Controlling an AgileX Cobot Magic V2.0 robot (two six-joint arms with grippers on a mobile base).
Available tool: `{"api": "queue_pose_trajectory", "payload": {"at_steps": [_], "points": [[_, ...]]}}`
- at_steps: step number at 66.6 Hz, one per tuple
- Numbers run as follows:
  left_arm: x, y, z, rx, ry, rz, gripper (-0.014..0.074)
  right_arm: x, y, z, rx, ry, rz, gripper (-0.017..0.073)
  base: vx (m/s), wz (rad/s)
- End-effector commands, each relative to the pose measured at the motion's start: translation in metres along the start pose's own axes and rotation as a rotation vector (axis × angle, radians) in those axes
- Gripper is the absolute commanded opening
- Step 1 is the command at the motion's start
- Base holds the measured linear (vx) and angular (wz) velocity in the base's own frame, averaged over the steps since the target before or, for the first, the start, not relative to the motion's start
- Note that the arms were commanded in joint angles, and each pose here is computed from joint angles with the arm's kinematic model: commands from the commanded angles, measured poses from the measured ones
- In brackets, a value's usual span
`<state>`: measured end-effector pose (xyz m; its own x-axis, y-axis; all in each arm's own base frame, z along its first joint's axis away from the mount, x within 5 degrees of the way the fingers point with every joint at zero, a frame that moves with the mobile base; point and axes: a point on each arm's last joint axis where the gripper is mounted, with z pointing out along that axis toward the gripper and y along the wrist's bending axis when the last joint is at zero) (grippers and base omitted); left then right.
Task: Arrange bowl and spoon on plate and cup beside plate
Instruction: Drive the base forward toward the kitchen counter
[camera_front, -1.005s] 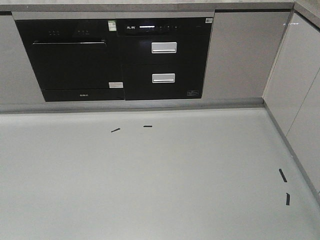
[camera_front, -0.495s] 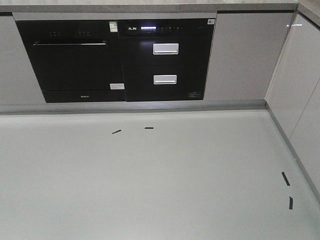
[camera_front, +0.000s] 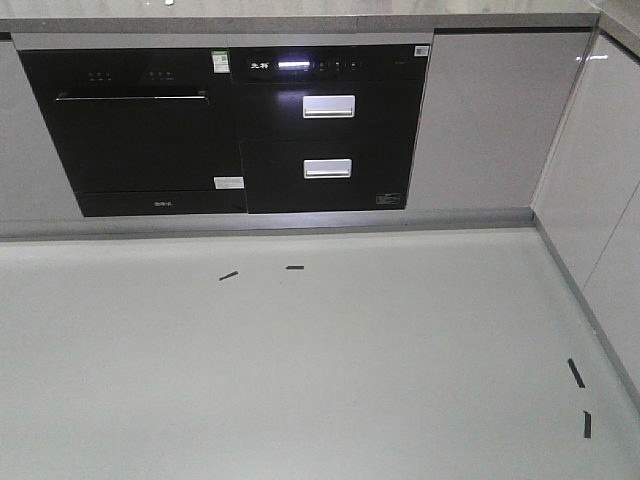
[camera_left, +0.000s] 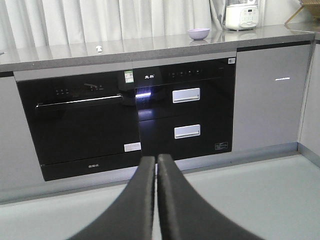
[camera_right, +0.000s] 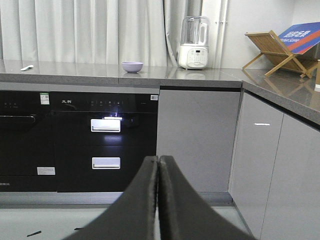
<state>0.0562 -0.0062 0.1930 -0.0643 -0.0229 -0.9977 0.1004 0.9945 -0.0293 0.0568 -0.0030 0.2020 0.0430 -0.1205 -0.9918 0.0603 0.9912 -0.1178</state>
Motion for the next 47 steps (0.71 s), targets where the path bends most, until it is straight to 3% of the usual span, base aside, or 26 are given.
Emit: {"api": "queue_pose_trajectory", "payload": {"at_steps": [1,47], "points": [[0.0023,0.0006,0.0002,-0.003,-0.063,-0.017,-0.0006,-0.0024,-0.0014,-0.0007,0.023,-0.066,-0.008,-0.0005,0.14,-0.01],[0.0023,0.0006,0.0002,-0.003,-0.063,-0.017,-0.0006,-0.0024,-0.0014,-0.0007,0.023,-0.066,-0.008,-0.0005,0.11,0.00]]}}
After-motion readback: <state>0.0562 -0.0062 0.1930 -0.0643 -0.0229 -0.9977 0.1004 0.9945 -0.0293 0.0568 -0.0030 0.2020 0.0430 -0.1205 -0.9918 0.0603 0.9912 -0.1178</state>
